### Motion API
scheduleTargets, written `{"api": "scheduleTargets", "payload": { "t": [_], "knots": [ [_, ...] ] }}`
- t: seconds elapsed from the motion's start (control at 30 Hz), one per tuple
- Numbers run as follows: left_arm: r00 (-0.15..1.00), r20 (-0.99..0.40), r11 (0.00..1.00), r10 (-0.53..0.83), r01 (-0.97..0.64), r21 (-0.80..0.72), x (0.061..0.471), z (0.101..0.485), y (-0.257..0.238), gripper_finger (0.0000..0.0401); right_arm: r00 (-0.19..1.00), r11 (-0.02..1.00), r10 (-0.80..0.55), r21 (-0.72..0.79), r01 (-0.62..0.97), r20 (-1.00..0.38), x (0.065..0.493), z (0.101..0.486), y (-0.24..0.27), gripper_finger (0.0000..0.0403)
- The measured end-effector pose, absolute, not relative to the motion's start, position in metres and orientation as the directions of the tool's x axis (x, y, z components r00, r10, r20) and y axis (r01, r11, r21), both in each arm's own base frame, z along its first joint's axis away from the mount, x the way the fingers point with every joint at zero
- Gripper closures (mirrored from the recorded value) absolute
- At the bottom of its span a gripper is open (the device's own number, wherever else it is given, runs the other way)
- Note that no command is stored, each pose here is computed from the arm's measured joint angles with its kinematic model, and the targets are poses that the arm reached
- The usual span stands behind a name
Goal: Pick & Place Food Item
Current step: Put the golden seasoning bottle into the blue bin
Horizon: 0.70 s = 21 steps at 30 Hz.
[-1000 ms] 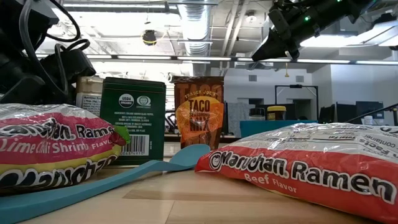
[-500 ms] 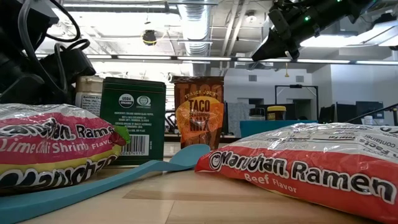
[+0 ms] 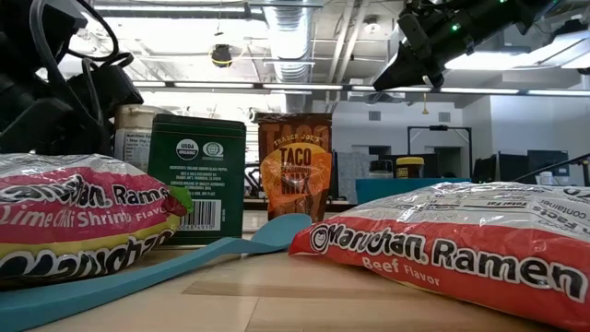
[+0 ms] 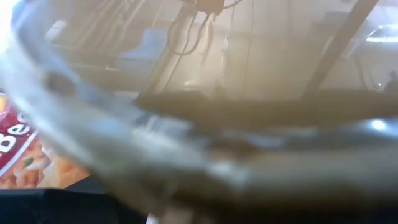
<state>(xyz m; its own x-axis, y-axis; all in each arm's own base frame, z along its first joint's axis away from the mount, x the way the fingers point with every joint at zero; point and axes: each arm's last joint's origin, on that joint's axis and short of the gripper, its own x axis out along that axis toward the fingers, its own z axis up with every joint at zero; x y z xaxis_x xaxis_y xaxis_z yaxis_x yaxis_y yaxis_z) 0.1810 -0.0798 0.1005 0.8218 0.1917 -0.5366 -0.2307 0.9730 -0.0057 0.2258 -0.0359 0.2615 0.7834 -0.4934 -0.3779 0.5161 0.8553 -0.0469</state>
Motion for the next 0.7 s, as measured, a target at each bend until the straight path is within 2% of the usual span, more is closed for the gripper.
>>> {"api": "scheduleTargets", "payload": {
  "t": [0.33, 0.53, 0.7],
  "knots": [
    [0.903, -0.410, 0.980, 0.125, -0.176, -0.089, 0.179, 0.135, -0.079, 0.0118, 0.786, 0.856, -0.493, -0.045, 0.516, -0.374, 0.226, 0.262, -0.036, 0.0397],
    [0.954, -0.281, 0.991, 0.105, -0.125, -0.052, 0.173, 0.163, -0.074, 0.0114, 0.798, 0.855, -0.495, -0.030, 0.517, -0.344, 0.227, 0.265, -0.036, 0.0397],
    [0.973, -0.181, 0.988, 0.143, -0.150, -0.023, 0.168, 0.184, -0.061, 0.0116, 0.810, 0.855, -0.496, -0.016, 0.518, -0.314, 0.229, 0.268, -0.036, 0.0397]
  ]
}}
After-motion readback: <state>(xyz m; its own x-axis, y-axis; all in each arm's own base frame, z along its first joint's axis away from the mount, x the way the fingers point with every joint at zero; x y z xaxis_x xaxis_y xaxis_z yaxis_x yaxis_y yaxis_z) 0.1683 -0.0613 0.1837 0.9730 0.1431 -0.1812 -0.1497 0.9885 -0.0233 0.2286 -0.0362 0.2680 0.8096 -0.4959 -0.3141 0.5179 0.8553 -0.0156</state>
